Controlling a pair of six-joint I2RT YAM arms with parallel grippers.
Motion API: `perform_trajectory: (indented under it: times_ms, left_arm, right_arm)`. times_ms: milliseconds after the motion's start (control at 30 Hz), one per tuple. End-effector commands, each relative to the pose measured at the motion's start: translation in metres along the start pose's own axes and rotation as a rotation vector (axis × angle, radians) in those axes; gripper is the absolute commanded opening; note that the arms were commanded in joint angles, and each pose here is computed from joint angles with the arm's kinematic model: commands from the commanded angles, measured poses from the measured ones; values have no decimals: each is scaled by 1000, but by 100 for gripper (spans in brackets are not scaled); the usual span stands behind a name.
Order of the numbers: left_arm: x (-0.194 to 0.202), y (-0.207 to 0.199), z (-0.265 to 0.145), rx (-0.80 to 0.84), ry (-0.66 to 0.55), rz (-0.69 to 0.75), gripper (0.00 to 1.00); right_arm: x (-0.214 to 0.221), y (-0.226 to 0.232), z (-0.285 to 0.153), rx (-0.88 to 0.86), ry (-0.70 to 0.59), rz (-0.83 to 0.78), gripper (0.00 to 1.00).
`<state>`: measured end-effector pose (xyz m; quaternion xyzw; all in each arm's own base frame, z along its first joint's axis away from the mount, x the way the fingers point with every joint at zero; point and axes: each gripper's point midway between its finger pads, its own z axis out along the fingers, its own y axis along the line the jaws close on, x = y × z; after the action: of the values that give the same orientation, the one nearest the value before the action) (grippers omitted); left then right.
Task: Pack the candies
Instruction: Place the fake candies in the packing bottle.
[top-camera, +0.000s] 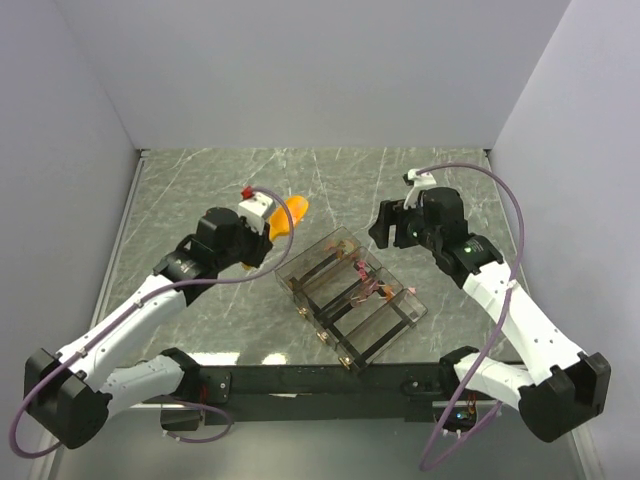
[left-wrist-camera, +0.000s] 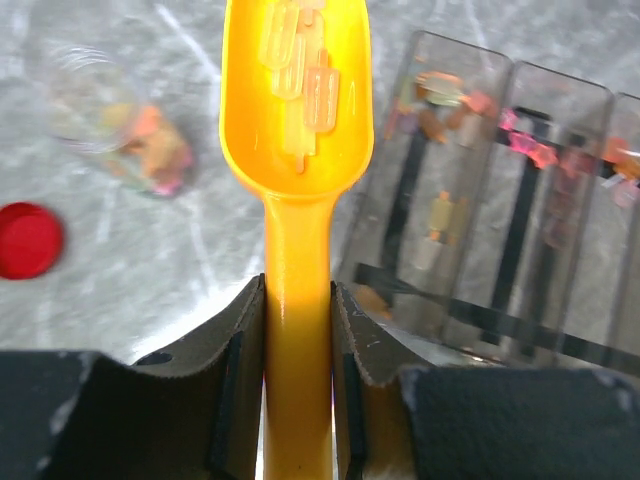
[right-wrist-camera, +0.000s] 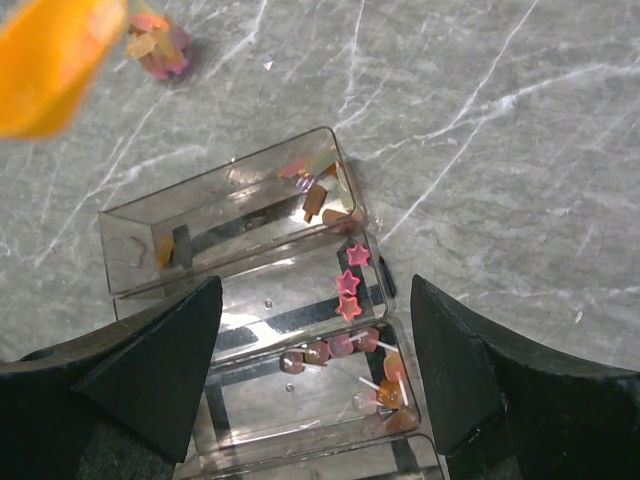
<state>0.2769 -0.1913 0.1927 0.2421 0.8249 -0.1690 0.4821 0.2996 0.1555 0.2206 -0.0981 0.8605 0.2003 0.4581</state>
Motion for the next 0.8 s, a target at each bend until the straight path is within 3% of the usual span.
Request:
perform_trajectory:
  times_ms: [0, 233, 767]
  left_arm:
    - [-35, 18, -18, -50, -64, 25, 1]
    - [-37, 74, -39, -201, 18, 82, 1]
    - [-24, 118, -37, -339, 224, 209, 1]
  right_arm:
    - [-5, -1, -4, 0, -47, 5, 82]
    - [-1, 8, -10, -58, -67, 5, 82]
    - [-7, 23, -24, -111, -103, -27, 89]
